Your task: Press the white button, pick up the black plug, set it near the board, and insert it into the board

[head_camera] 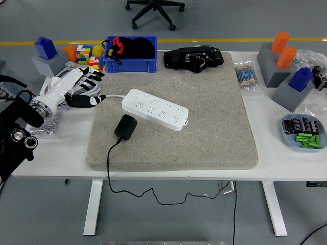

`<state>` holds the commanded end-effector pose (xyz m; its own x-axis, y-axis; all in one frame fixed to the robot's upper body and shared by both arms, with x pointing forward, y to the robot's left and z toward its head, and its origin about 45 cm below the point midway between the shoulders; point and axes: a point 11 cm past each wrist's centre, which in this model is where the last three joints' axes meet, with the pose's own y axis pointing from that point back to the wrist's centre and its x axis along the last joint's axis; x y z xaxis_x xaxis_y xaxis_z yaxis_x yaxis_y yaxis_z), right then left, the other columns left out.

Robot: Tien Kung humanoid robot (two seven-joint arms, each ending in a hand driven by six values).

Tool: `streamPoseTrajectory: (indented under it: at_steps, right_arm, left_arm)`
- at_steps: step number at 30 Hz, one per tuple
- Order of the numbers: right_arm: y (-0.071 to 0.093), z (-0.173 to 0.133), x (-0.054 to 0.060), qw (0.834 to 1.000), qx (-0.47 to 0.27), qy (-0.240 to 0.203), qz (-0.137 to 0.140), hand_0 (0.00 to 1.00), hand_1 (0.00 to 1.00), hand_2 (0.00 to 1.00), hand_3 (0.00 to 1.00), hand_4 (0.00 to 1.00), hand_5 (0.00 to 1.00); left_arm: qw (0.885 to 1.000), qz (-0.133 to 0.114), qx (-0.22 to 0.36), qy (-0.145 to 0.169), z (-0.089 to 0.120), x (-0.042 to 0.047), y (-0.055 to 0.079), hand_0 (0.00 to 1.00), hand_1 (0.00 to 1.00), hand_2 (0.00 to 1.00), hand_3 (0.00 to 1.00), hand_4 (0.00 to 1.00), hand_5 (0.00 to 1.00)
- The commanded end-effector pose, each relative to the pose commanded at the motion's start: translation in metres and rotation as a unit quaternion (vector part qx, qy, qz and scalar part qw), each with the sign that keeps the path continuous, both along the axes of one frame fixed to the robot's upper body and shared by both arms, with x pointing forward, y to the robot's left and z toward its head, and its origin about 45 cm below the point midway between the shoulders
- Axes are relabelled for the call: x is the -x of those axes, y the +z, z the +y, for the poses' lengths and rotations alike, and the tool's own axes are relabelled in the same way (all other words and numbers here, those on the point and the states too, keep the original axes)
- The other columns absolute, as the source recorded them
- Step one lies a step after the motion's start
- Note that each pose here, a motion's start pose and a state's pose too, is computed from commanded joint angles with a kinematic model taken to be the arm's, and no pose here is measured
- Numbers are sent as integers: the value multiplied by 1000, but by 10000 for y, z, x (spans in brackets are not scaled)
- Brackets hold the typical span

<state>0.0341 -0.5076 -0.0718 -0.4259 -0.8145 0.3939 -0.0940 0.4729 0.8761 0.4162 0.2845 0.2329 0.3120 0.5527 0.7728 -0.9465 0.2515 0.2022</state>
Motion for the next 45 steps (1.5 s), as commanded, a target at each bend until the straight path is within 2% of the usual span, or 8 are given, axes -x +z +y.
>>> streamPoseTrajectory:
  at_steps: [1,7,8,14,21,28,45]
  right_arm:
    - [0,0,2,1000,0,0,0,593,507,521,531,683,368]
    - [-3,3,9,1000,-1,1,2,593,507,521,531,683,368]
    - [-2,2,4,1000,-1,1,1,593,507,522,531,682,368]
    - [4,-3,-21,1000,0,2,-1,593,508,522,531,682,368]
    - [7,-15,-4,1000,1,3,2,593,508,522,531,682,368]
    - [12,-17,-29,1000,1,8,2,593,508,522,532,682,368]
    - [12,-20,-25,1000,2,14,6,592,509,522,531,682,367]
  left_arm:
    - [1000,1,-3,-3,-19,-16,3,114,148,250,795,46,2]
    - [999,14,-43,-30,-213,-151,-23,114,148,250,795,46,2]
    - [998,17,-50,-34,-246,-177,-33,24,15,115,796,2,2]
    - [993,37,-102,-51,-417,-302,-147,32,12,114,794,2,2]
    - [985,61,-154,-45,-499,-430,-297,32,11,113,789,2,2]
    - [978,79,-190,-40,-517,-496,-437,33,12,112,783,2,2]
    - [967,74,-237,-61,-749,-529,-541,32,10,115,779,2,2]
